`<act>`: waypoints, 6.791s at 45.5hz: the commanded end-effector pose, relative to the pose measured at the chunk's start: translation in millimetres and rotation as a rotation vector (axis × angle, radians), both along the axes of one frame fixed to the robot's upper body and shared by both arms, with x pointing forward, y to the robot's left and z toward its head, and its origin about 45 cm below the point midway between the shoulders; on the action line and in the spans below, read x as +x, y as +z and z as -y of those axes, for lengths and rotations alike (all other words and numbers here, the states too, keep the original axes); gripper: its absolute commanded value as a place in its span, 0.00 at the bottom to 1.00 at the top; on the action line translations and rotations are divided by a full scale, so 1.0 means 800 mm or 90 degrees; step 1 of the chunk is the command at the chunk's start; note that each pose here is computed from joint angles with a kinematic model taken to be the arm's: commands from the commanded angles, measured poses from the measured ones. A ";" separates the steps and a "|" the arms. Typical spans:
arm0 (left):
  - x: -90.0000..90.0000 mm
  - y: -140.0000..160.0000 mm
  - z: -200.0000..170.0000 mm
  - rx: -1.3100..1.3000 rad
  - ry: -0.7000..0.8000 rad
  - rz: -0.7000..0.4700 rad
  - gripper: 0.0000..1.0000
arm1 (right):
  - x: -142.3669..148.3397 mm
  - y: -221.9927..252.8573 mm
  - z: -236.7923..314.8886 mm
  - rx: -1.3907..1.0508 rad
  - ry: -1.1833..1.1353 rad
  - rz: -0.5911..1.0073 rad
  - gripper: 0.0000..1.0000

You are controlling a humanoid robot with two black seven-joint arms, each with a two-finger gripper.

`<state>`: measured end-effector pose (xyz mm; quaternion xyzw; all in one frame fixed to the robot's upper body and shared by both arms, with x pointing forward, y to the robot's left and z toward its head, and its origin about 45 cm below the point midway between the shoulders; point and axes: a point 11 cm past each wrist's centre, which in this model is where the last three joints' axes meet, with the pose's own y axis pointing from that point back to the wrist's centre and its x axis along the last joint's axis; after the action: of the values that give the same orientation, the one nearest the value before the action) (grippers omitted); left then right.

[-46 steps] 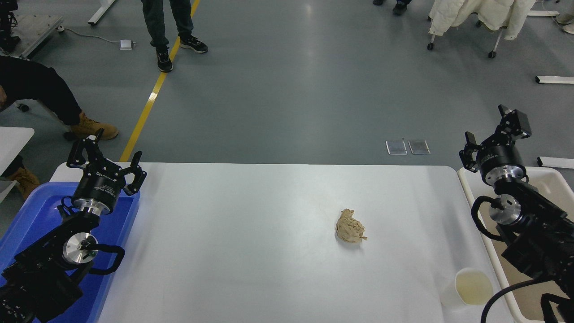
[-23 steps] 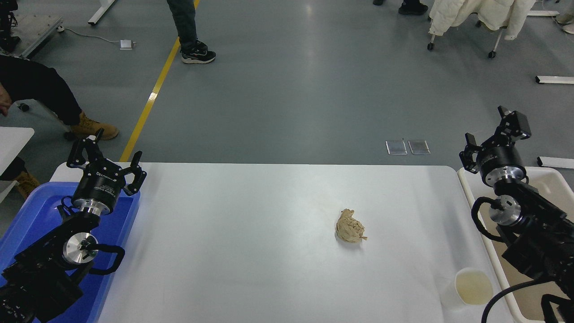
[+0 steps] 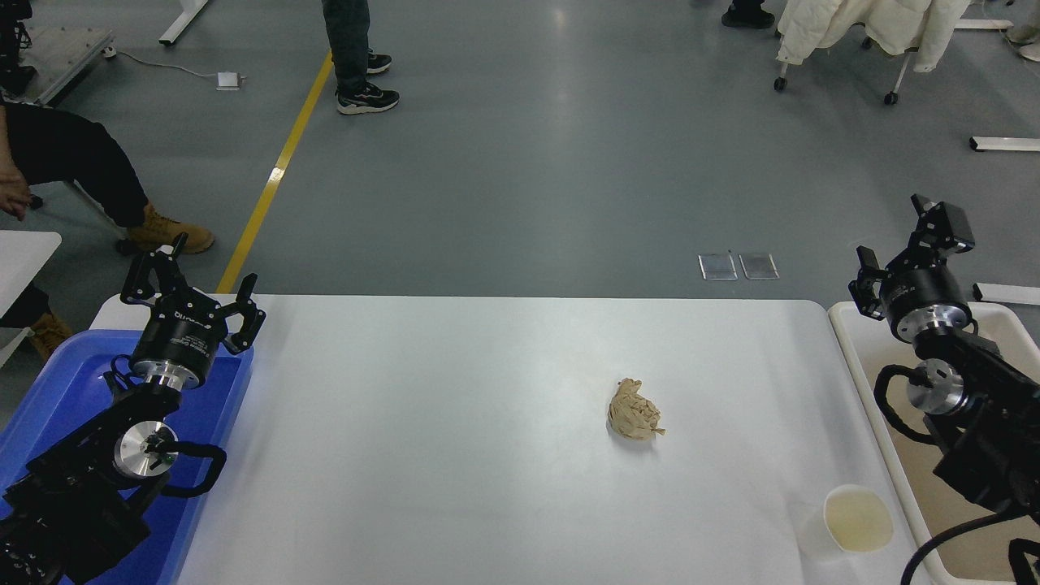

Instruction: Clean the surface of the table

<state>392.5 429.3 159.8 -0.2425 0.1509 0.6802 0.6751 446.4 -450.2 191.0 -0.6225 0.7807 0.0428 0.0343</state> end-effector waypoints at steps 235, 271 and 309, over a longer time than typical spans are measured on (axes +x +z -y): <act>0.000 0.000 0.000 0.000 -0.001 0.000 1.00 | -0.099 0.002 0.187 -0.725 0.085 -0.523 0.00; 0.000 0.000 0.000 0.000 -0.001 0.000 1.00 | -0.171 -0.131 0.148 -0.611 0.108 -0.636 0.05; 0.000 0.000 0.000 0.000 -0.001 0.000 1.00 | -0.155 -0.127 0.135 -0.601 0.083 -0.587 0.97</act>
<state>392.5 429.2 159.8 -0.2427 0.1509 0.6798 0.6755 306.2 -567.6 82.1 -0.5245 0.5934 -0.0355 -0.6095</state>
